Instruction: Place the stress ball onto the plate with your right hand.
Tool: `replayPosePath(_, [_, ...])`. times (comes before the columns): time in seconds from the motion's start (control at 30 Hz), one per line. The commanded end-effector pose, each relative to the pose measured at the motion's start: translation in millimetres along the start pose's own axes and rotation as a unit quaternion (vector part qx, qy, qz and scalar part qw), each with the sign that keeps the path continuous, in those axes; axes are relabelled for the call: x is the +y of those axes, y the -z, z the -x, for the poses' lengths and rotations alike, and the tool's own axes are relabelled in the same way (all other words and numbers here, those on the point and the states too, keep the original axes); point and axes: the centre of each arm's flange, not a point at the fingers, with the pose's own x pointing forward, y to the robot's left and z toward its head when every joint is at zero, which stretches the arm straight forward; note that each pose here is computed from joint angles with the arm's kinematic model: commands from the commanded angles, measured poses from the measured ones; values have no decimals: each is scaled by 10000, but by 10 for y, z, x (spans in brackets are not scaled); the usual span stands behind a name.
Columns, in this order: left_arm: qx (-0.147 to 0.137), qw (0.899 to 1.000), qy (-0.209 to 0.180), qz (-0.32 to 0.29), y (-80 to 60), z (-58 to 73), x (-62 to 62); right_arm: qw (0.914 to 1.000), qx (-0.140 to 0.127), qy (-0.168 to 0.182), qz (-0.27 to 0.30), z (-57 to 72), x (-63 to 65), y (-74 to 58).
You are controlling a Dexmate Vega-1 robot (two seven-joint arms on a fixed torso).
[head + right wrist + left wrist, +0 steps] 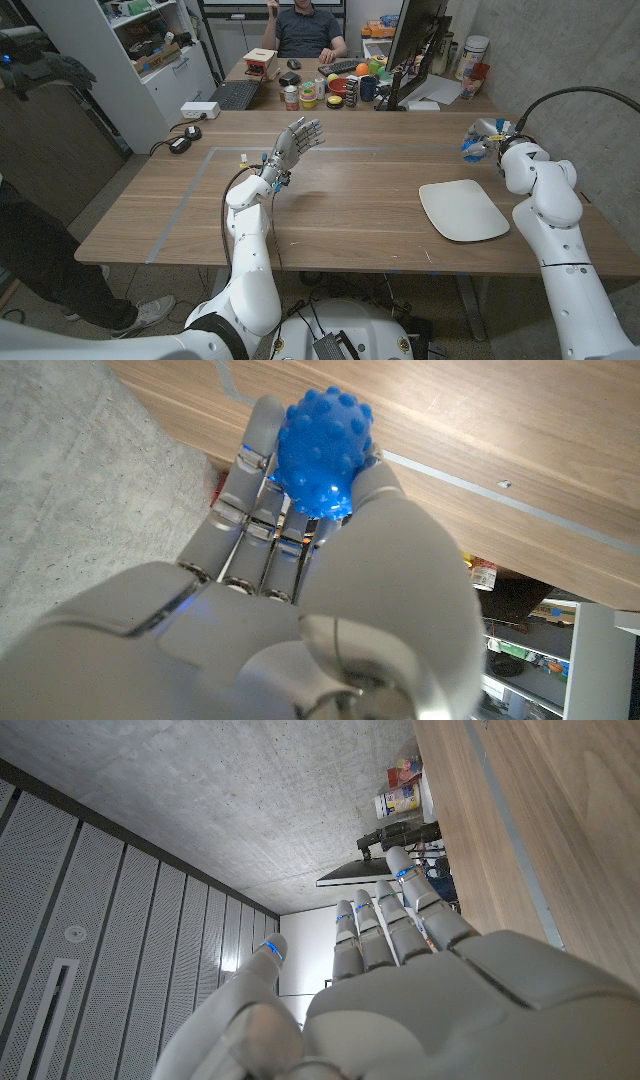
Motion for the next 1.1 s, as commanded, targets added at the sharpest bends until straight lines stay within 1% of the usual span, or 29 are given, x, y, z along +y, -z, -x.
replayPosePath(0.03, [15,10000,-13,30,29,-34,14,9976,-319,-512,329,54,18,-27])
replayPosePath(0.2, [13,10000,-25,29,34,-28,24,9958,-334,-738,422,62,21,-28])
replayPosePath(0.23, [9,10000,-24,29,34,-26,22,9946,-353,-866,445,66,20,-36])
replayPosePath(0.3, [9,10000,-25,30,34,-23,21,9937,-364,-951,467,66,19,-41])
replayPosePath(0.33, [1,10000,-27,31,32,-16,19,9921,-369,-1087,503,68,18,-49])
replayPosePath(0.4, [-4,10000,-33,28,31,-11,19,9913,-386,-1148,510,71,15,-53])
replayPosePath(0.43, [-13,10000,-39,22,26,1,18,9903,-408,-1243,462,77,7,-57])
replayPosePath(0.53, [-14,10000,-45,25,22,12,17,9897,-443,-1285,456,97,-1,-69])
replayPosePath(0.77, [-42,10000,-50,14,3,43,-5,9824,-612,-1718,414,140,-9,-152])
replayPosePath(0.93, [-45,10000,-62,10,-2,71,-12,9785,-696,-1896,422,164,28,-189])
replayPosePath(1.0, [-54,10000,-68,2,-8,82,-12,9765,-720,-2000,364,172,55,-195])
replayPosePath(1.1, [-58,10000,-78,-7,-17,95,-15,9749,-769,-2063,321,189,104,-206])
